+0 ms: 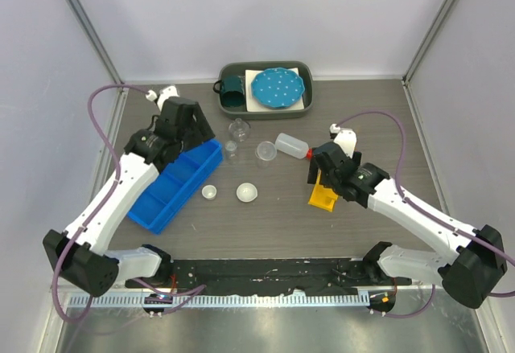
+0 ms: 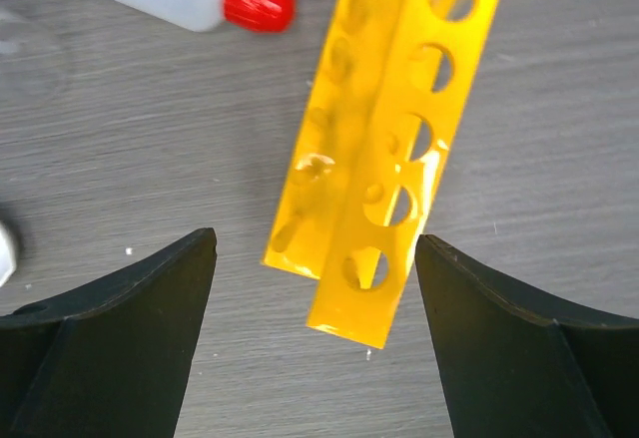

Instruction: Organize the chemistry lab equipment

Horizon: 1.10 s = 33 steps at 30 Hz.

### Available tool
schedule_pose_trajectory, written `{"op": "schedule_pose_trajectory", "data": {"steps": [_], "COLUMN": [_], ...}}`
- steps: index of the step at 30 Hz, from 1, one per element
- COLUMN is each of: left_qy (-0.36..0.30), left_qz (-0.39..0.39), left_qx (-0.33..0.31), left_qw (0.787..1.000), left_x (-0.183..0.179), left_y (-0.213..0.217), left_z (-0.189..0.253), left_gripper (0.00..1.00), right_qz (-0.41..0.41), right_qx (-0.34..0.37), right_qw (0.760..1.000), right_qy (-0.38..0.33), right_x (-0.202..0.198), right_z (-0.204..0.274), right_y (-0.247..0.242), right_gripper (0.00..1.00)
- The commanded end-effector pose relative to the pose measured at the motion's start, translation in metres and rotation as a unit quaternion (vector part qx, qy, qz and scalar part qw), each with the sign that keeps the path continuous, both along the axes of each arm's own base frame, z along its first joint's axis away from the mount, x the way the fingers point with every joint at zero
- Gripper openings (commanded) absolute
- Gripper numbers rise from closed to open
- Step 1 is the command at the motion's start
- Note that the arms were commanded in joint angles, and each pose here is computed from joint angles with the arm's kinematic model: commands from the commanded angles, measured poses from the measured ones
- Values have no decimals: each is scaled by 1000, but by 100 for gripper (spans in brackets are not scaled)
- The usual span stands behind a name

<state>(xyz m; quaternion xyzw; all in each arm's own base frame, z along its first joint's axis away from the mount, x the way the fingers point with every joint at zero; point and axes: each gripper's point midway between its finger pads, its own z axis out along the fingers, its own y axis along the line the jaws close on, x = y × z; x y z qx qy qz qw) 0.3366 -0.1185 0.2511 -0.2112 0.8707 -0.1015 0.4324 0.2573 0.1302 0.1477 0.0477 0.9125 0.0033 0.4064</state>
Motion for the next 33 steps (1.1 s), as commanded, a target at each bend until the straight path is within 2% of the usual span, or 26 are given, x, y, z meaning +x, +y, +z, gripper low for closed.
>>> {"op": "schedule_pose_trajectory", "data": {"steps": [1, 9, 16, 33], "left_qy": [22, -2, 1, 5], "left_qz": [-98, -142, -156, -171], "left_qx": [35, 22, 25, 26], "left_qw": [994, 990, 987, 985], "left_x": [-40, -94, -120, -127], "left_y": [-13, 1, 12, 12], "left_z": [-12, -4, -7, -11], "left_gripper": [74, 78, 79, 79], "right_qz": [-61, -92, -112, -131], "right_qx": [23, 32, 27, 28], "right_qw": [998, 995, 992, 990], "right_qy": [3, 33, 52, 47], "right_x": [-2, -3, -7, -24], "right_z": [-12, -34, -48, -38], "right_y": [-12, -8, -10, -26], "right_gripper": [86, 86, 85, 83]}}
